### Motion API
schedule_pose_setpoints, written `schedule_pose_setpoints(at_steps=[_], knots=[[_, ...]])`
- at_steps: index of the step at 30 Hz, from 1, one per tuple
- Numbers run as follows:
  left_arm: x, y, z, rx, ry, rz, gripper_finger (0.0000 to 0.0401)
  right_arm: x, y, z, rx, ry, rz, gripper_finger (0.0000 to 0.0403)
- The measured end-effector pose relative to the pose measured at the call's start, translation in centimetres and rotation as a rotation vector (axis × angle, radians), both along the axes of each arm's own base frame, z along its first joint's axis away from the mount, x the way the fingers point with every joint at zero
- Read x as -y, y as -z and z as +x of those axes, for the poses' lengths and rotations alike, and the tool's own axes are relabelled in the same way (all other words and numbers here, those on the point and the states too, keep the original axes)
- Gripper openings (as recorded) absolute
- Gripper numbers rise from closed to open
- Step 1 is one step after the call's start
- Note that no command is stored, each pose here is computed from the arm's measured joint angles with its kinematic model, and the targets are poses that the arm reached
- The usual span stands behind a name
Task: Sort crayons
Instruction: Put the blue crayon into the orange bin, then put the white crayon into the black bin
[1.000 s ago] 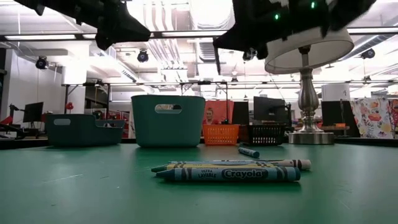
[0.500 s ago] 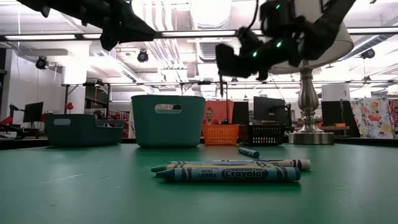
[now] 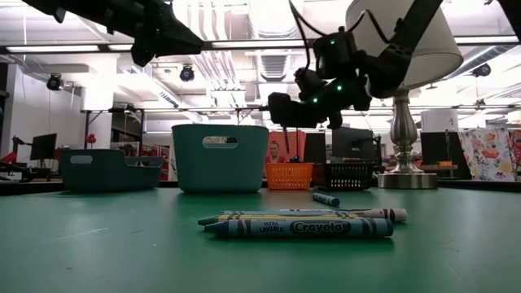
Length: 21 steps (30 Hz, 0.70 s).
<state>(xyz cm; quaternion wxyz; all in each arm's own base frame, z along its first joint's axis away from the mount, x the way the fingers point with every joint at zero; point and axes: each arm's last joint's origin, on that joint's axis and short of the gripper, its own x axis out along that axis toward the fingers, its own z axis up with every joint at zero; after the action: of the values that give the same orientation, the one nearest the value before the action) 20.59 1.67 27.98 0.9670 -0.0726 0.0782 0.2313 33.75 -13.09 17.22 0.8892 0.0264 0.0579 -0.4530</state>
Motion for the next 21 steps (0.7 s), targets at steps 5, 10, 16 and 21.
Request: schedule_pose_setpoints(at_steps=[5,10,16,21], knots=[[0.0,0.0,0.0,0.0,-0.001,0.0,0.0084,0.7,0.2,0.7,-0.054,0.017,0.046,0.0027],[0.0,0.0,0.0,-0.001,-0.002,0.001,0.0084,1.1,0.3,1.4,-0.091,0.026,0.071,0.0066],[0.0,0.0,0.0,-0.006,-0.001,0.0,0.0084,1.1,-0.1,1.5,-0.096,0.003,0.071,0.0105],[0.2,-0.1,-0.1,-0.002,0.009,0.003,0.0084,-0.5,-2.3,1.6,-0.058,-0.214,0.075,0.012]])
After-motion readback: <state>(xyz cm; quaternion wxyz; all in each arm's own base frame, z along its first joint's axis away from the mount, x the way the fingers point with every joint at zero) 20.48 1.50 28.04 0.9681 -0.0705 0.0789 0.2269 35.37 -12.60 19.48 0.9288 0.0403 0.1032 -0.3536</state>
